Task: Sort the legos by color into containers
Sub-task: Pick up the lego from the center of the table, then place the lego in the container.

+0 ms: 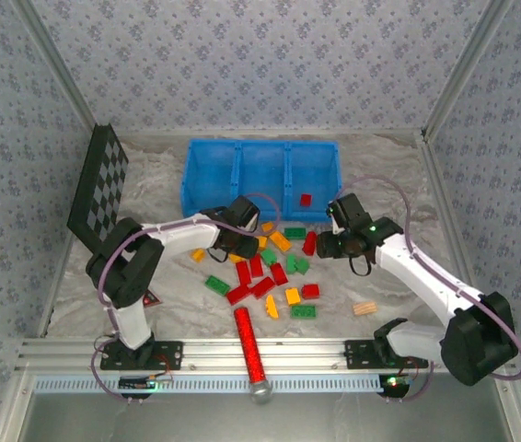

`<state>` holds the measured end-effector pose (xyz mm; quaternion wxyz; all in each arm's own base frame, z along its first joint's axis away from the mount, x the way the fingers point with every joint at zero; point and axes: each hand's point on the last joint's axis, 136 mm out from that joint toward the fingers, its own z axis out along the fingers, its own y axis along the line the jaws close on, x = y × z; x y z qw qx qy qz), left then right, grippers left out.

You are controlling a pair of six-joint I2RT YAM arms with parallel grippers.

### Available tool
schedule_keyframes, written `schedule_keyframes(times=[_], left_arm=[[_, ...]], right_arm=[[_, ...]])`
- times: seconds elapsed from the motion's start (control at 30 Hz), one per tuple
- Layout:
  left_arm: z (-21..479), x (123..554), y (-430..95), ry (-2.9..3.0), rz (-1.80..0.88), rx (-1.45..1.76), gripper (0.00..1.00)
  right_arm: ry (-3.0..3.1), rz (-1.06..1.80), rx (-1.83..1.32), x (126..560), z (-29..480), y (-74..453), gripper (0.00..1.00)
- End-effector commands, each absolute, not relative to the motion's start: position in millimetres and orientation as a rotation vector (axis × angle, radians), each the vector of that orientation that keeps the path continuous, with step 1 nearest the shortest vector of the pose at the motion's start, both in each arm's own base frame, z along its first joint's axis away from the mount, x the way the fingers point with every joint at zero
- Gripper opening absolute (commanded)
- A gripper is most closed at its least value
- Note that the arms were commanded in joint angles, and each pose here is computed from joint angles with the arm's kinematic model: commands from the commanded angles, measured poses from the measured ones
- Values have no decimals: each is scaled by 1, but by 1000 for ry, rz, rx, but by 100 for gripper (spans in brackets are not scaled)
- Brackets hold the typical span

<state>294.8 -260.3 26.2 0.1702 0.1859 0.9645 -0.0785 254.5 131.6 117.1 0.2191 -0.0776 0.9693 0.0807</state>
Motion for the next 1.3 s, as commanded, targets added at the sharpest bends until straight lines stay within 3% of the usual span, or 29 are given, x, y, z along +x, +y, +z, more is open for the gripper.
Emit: schedule_keyframes(times=[0.0, 0.3, 0.83, 1.03, 1.27], left_arm=[[6, 279, -250, 2837, -153, 544, 47], [29, 283, -248, 2811, -140, 525, 38], [183, 351, -220, 2464, -138, 362, 37], [198, 386, -194, 2419, -115, 264, 36], [182, 419, -188, 2448, -121, 238, 36]], right_arm=[[2724, 250, -194, 239, 112, 133, 52], [2751, 311, -244, 216, 99, 154, 52], [2784, 306, -380, 210, 72, 188, 58], [2807, 239, -427, 217, 57, 188, 60], [2854, 199, -437, 227, 42, 186, 64]])
